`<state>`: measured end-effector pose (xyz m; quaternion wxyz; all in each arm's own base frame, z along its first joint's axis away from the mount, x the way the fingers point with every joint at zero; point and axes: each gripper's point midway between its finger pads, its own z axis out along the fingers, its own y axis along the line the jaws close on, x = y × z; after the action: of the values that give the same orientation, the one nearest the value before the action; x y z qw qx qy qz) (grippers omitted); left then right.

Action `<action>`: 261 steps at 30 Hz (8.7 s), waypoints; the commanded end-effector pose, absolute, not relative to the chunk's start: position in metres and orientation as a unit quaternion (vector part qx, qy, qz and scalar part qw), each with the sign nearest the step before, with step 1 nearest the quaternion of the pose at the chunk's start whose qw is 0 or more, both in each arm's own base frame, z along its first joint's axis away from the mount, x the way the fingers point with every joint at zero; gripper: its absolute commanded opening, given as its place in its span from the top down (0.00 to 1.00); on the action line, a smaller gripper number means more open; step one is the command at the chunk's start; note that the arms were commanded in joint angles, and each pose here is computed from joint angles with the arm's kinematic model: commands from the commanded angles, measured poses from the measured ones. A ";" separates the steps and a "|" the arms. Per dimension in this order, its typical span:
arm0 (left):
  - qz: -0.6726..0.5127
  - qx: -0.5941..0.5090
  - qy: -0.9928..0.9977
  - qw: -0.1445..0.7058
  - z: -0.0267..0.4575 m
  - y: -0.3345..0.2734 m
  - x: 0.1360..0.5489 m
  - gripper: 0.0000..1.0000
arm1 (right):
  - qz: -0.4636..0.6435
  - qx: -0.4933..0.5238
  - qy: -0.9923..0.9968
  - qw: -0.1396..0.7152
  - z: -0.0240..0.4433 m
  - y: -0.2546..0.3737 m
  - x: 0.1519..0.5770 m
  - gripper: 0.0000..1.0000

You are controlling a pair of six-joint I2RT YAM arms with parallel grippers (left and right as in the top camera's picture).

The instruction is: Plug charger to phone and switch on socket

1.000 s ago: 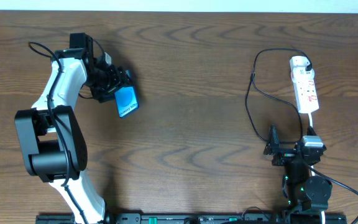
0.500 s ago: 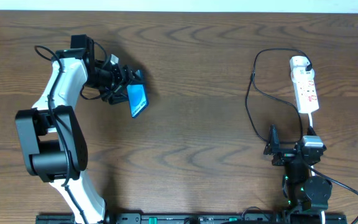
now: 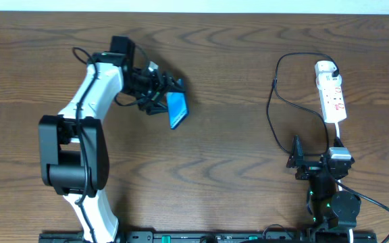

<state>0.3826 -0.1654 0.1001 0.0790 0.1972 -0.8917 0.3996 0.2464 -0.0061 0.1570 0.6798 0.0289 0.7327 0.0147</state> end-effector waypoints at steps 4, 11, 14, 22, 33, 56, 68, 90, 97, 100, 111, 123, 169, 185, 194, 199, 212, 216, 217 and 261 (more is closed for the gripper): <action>0.429 0.208 -0.874 0.094 0.121 -0.212 0.381 0.31 | 0.013 0.032 0.733 0.680 0.156 -0.007 0.246 0.01; 0.449 0.217 -0.862 0.092 0.131 -0.253 0.388 0.31 | 0.013 0.032 0.733 0.680 0.156 -0.007 0.246 0.01; 0.460 0.223 -0.854 0.092 0.137 -0.269 0.390 0.31 | 0.013 0.032 0.733 0.680 0.156 -0.007 0.246 0.01; 0.481 0.251 -0.834 0.106 0.149 -0.297 0.393 0.31 | 0.013 0.032 0.733 0.680 0.156 -0.007 0.246 0.01; 0.495 0.264 -0.815 0.147 0.159 -0.304 0.385 0.31 | 0.013 0.032 0.733 0.680 0.156 -0.007 0.246 0.01; 0.512 0.257 -0.802 0.170 0.168 -0.308 0.382 0.31 | 0.013 0.032 0.733 0.680 0.156 -0.007 0.246 0.01; 0.512 0.256 -0.802 0.168 0.168 -0.308 0.382 0.31 | 0.013 0.032 0.733 0.680 0.156 -0.007 0.246 0.01; 0.512 0.256 -0.802 0.168 0.168 -0.308 0.382 0.31 | 0.476 0.442 0.579 0.492 0.160 0.017 0.245 0.01; 0.512 0.256 -0.802 0.169 0.168 -0.308 0.382 0.31 | 0.480 0.439 0.581 0.489 0.160 0.019 0.245 0.01; 0.512 0.256 -0.802 0.168 0.168 -0.308 0.382 0.31 | 0.480 0.439 0.581 0.489 0.160 0.019 0.245 0.01; 0.512 0.256 -0.802 0.168 0.168 -0.308 0.382 0.31 | 0.404 0.396 0.600 0.566 0.167 0.003 0.247 0.01; 0.512 0.256 -0.802 0.168 0.168 -0.308 0.382 0.31 | 0.317 0.198 0.631 0.680 0.219 0.020 0.242 0.01; 0.515 0.242 -0.807 0.160 0.168 -0.308 0.382 0.31 | 0.297 0.161 0.863 0.376 0.281 0.115 0.321 0.05; 0.515 0.242 -0.807 0.160 0.168 -0.308 0.382 0.31 | 0.146 0.151 0.936 0.282 0.253 0.153 0.327 0.19; 0.515 0.242 -0.807 0.160 0.168 -0.308 0.382 0.32 | 0.100 0.153 0.947 0.263 0.219 0.171 0.339 0.29; 0.515 0.242 -0.807 0.160 0.168 -0.308 0.382 0.31 | 0.082 0.143 0.952 0.259 0.206 0.179 0.342 0.36; 0.516 0.241 -0.806 0.162 0.169 -0.308 0.381 0.31 | 0.021 0.127 0.948 0.291 0.185 0.189 0.356 0.55; 0.520 0.237 -0.803 0.169 0.171 -0.309 0.379 0.31 | 0.015 0.125 0.949 0.289 0.174 0.194 0.362 0.60; 0.520 0.236 -0.803 0.169 0.171 -0.309 0.379 0.31 | 0.014 0.125 0.949 0.288 0.171 0.195 0.363 0.62; 0.529 0.237 -0.809 0.098 0.168 -0.265 0.413 0.09 | 0.100 0.137 0.916 0.363 0.248 0.194 0.358 0.98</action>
<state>0.3936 -0.2940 0.1559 0.1389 0.2303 -0.8122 0.5177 0.3636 0.2053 0.1879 0.3025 0.1280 0.9425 0.0614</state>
